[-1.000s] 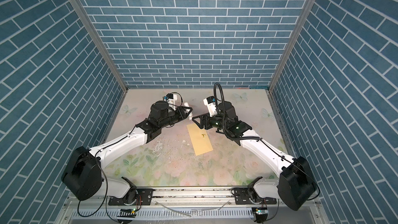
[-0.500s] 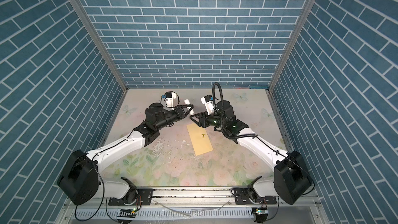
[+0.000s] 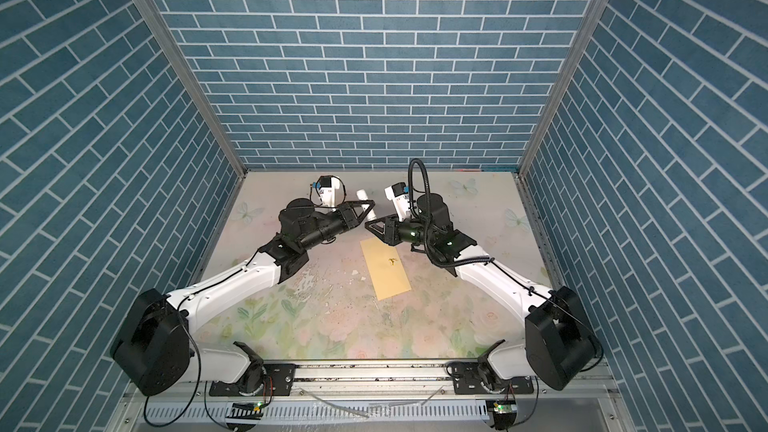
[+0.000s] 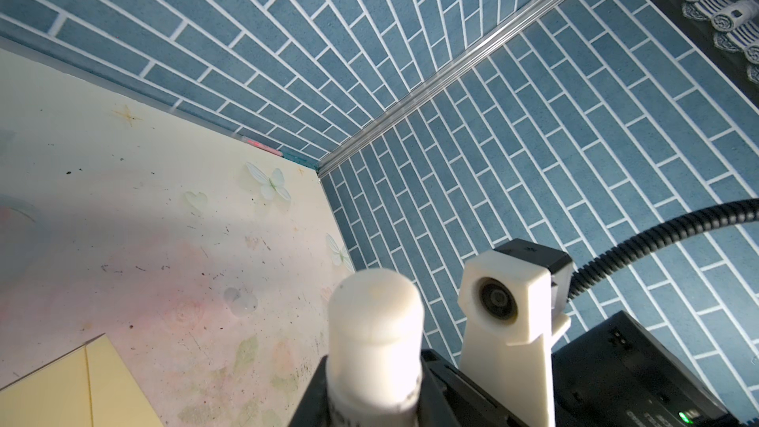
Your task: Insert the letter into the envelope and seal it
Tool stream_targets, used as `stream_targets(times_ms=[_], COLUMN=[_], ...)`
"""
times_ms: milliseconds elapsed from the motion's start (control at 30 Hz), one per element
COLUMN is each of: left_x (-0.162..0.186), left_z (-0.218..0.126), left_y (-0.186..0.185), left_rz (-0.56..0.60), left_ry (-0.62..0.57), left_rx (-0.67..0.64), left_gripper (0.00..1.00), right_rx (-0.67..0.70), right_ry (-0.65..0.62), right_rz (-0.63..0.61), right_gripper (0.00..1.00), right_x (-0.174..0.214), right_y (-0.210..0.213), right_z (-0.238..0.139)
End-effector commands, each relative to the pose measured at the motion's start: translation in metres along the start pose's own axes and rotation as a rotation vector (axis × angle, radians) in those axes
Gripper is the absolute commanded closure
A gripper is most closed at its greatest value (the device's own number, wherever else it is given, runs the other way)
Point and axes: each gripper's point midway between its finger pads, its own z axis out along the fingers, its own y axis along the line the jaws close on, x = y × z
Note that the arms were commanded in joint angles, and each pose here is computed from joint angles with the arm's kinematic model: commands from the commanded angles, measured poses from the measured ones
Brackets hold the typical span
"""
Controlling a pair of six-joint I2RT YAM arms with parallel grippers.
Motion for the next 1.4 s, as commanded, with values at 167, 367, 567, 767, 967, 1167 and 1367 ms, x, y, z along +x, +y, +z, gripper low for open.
stream_targets(times_ms=[167, 367, 567, 767, 967, 1167, 1367], left_x=[0.002, 0.009, 0.014, 0.015, 0.014, 0.004, -0.010], left_z=[-0.005, -0.005, -0.001, 0.002, 0.002, -0.004, -0.014], left_y=[-0.012, 0.000, 0.012, 0.018, 0.016, -0.004, -0.023], left_rz=[0.092, 0.149, 0.135, 0.077, 0.057, 0.093, 0.108], left_ry=[-0.005, -0.004, -0.020, -0.042, -0.052, -0.051, -0.048], left_rx=[-0.019, -0.132, -0.194, -0.211, -0.193, -0.101, 0.026], left_gripper=[1.00, 1.00, 1.00, 1.00, 1.00, 1.00, 1.00], right_rx=[0.086, 0.338, 0.658, 0.899, 0.783, 0.443, 0.108], right_ry=[-0.073, -0.144, -0.157, -0.193, -0.191, -0.167, -0.134], right_rz=[0.026, 0.006, -0.212, -0.360, -0.425, -0.407, -0.275], right_gripper=[0.85, 1.00, 1.00, 1.00, 1.00, 0.56, 0.35], right_x=[-0.021, -0.037, -0.050, -0.057, -0.048, -0.027, -0.006], right_y=[-0.009, -0.035, -0.036, -0.035, -0.020, 0.010, 0.027], right_z=[-0.004, -0.022, -0.031, -0.035, -0.022, -0.029, -0.047])
